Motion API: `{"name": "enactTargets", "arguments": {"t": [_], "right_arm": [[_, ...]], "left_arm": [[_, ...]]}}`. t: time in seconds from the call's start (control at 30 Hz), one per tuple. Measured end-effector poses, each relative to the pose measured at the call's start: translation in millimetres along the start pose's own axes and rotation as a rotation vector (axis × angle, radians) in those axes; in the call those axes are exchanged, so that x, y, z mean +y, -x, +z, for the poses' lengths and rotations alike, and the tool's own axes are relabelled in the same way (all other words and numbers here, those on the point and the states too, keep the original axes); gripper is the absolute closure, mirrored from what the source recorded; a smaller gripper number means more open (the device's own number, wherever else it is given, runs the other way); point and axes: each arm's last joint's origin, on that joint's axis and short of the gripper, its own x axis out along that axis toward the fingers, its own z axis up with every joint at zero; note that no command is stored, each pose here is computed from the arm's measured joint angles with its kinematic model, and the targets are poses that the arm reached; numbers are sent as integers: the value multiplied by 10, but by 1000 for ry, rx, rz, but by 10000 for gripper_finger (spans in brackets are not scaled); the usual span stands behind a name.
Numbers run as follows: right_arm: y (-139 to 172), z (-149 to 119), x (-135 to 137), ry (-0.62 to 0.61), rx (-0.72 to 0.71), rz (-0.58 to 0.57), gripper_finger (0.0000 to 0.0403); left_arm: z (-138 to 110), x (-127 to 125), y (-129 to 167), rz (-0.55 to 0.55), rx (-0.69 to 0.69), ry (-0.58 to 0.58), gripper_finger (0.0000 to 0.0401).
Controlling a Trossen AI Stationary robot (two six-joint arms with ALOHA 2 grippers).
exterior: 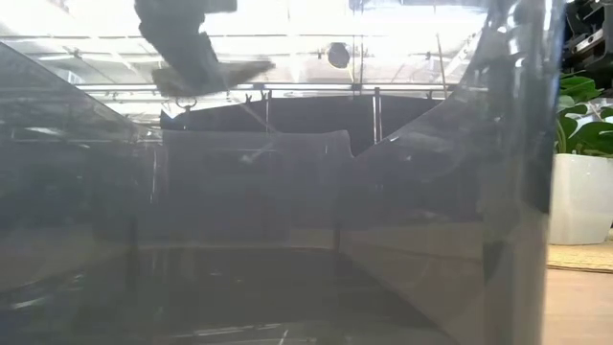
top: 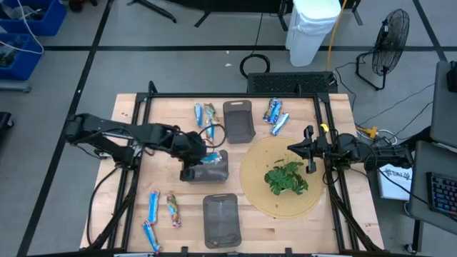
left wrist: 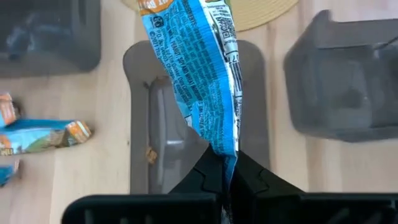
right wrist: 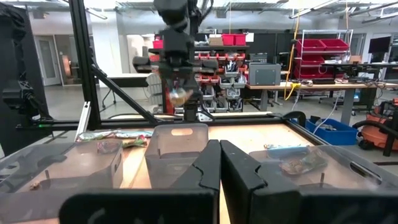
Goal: Pick and place Granola Bars by type
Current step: Put the yellow granola bar into the middle black bin
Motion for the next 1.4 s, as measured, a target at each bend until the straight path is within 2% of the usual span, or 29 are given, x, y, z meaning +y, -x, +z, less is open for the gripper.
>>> {"name": "enactTargets", "arguments": {"t": [0.63, 1.4], "right_arm": [[0, 2, 0, 0, -1, 0, 403], [0, 1, 0, 0, -1, -1, 403]], "left_arm": [[-26, 287, -615, -7, 252, 120, 396], [-51, 292, -652, -37, 290, 123, 396]]}}
